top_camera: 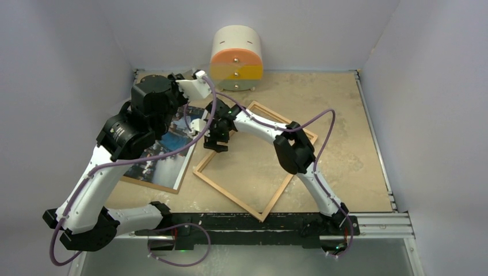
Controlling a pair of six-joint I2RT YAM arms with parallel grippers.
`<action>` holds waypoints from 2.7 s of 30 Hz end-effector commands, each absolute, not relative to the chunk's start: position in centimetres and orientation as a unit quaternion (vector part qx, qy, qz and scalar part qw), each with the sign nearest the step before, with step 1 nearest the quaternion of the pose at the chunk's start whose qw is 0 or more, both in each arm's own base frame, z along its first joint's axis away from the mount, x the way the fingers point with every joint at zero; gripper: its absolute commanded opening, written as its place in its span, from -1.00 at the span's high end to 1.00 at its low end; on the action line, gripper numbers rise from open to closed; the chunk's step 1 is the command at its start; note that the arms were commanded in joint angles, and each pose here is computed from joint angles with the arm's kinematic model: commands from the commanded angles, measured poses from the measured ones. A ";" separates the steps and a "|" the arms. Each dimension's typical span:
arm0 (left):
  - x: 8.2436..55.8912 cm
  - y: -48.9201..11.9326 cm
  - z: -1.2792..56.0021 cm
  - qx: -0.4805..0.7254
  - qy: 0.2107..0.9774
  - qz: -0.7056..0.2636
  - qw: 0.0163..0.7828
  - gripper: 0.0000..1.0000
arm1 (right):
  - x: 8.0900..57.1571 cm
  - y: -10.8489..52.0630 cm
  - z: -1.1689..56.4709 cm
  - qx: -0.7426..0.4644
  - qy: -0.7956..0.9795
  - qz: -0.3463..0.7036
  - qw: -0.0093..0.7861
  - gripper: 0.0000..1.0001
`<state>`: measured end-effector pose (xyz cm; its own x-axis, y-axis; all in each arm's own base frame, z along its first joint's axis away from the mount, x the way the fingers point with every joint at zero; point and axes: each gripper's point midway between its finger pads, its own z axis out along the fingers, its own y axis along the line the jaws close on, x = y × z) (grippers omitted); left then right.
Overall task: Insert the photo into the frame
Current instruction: Adjust the photo frame at the center of the board, then place the photo frame item in the photo frame.
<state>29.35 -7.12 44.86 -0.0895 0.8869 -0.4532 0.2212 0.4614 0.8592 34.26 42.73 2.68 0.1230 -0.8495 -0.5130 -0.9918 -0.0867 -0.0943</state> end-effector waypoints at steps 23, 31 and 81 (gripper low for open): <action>28.9 -8.6 44.3 0.417 0.669 0.252 0.562 1.00 | 42.1 32.4 1.5 -0.506 0.822 0.074 0.252 0.49; 29.0 -9.7 43.5 0.426 0.673 0.226 0.561 1.00 | 43.6 30.2 0.8 -0.414 0.875 0.064 0.243 0.66; 13.7 -14.2 23.3 0.818 0.368 0.002 0.442 1.00 | 20.7 21.6 11.6 0.310 0.807 0.495 0.082 -0.98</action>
<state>17.21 -14.36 25.12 0.6418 0.6961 -0.3218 0.6076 -0.2055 0.7672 21.77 21.37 12.81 -0.8070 0.5759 0.1306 0.3633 0.3100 0.8786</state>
